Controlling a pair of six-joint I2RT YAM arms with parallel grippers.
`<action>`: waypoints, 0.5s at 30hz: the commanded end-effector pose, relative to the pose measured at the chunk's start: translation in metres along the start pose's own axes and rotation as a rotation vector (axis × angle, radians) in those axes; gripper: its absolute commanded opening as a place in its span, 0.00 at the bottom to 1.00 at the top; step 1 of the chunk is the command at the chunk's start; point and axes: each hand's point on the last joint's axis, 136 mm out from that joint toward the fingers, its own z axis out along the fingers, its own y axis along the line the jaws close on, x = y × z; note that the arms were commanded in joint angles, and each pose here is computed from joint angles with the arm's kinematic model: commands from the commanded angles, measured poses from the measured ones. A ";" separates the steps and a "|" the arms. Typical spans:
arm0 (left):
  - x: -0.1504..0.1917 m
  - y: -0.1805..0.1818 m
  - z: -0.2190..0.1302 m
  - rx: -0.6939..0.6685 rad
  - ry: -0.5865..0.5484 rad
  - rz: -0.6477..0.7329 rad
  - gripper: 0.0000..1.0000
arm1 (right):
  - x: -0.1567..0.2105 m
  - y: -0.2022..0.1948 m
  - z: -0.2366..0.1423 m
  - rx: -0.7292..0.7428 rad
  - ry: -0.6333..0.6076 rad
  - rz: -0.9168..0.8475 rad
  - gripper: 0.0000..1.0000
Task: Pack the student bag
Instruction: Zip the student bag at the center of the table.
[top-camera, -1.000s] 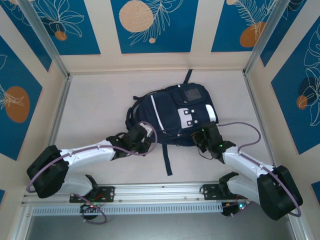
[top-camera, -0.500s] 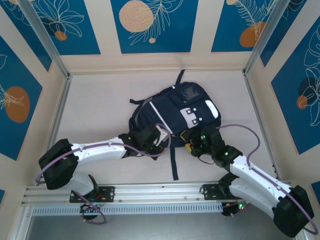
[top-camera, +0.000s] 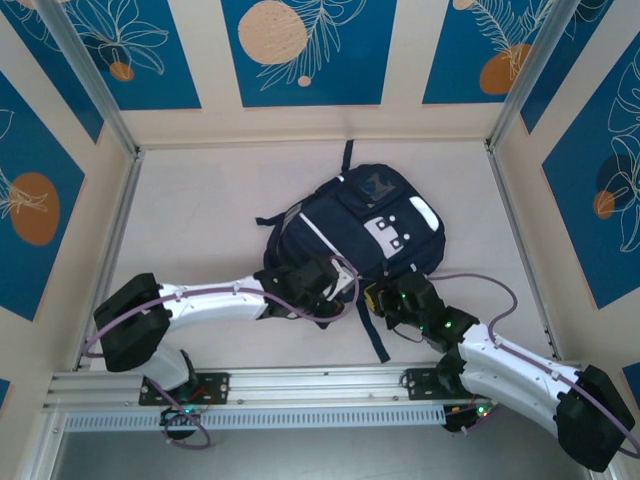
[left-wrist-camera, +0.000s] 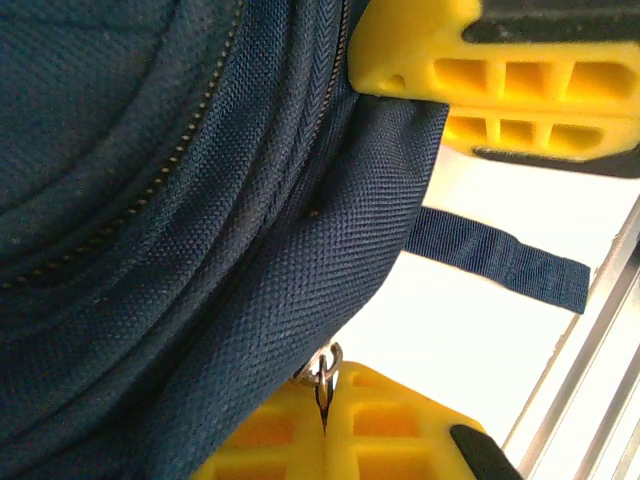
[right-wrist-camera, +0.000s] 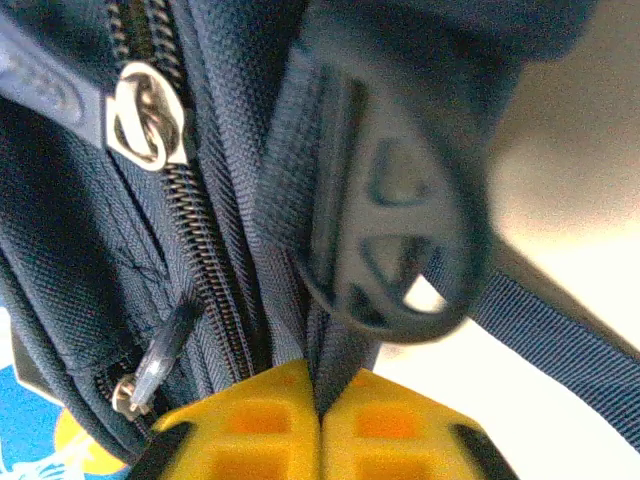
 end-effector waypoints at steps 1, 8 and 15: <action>-0.005 -0.006 -0.008 -0.015 0.003 0.018 0.00 | -0.024 -0.010 0.000 0.033 -0.113 -0.006 0.00; 0.012 0.021 -0.020 -0.115 0.040 -0.034 0.00 | -0.039 -0.022 -0.004 0.095 -0.171 -0.055 0.00; 0.023 0.042 -0.035 -0.148 0.055 -0.100 0.00 | -0.046 -0.030 -0.007 0.144 -0.206 -0.093 0.00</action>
